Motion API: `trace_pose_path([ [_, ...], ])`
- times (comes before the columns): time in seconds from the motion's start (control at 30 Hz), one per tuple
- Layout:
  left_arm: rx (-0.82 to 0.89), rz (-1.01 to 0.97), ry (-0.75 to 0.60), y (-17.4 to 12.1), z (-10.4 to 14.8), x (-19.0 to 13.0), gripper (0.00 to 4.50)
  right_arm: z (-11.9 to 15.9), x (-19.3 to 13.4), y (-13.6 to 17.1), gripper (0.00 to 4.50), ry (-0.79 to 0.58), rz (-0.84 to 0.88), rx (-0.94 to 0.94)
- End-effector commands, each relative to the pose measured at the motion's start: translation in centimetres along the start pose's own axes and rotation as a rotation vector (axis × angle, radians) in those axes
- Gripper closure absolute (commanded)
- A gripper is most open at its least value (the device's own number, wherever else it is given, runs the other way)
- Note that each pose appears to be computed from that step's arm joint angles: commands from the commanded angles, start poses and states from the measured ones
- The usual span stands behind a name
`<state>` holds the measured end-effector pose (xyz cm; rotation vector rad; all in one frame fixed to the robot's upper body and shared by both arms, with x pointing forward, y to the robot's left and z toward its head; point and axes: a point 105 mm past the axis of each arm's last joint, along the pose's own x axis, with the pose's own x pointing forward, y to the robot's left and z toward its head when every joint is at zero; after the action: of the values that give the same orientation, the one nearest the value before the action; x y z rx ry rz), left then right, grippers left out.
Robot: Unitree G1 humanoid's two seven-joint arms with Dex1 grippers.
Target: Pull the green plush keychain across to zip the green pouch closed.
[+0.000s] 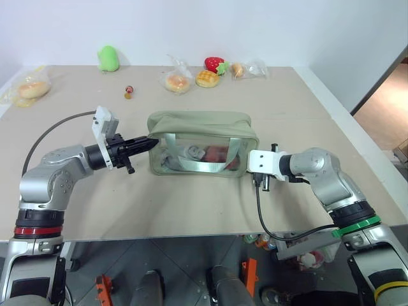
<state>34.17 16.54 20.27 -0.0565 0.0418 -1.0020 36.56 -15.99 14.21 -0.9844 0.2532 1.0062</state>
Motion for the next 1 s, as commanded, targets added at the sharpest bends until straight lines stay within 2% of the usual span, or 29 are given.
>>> trace_pose_path([
  [0.03,0.020,0.001,-0.026,-0.2,1.0,-0.4,4.50,2.1,-3.5,-3.2,3.76,-0.162,-0.103,0.155],
  [0.07,0.016,0.002,-0.028,-0.2,1.0,-0.4,4.50,2.4,-4.1,-3.2,3.50,-0.191,-0.089,0.185],
  [0.13,0.002,0.010,-0.028,-0.1,1.1,-0.3,3.68,2.6,-5.1,-3.7,2.71,-0.222,-0.107,0.225],
  [0.33,-0.039,-0.027,-0.070,-0.6,2.3,-0.2,1.68,2.8,-6.7,-4.1,0.70,-0.271,-0.106,0.314],
  [0.5,-0.016,0.042,-0.065,0.1,2.5,-1.1,0.13,3.2,-8.5,-4.6,0.69,-0.335,-0.118,0.369],
  [0.67,-0.061,0.082,-0.132,-0.1,3.5,-5.3,0.13,2.3,-10.5,-3.3,0.69,-0.352,-0.089,0.407],
  [0.83,-0.094,0.239,-0.102,1.0,1.6,-8.9,0.13,1.8,-11.9,-2.3,0.69,-0.409,-0.148,0.480],
  [1.0,-0.145,0.283,-0.123,1.3,0.6,-9.6,0.13,2.3,-12.7,-2.2,0.69,-0.467,-0.207,0.530],
])
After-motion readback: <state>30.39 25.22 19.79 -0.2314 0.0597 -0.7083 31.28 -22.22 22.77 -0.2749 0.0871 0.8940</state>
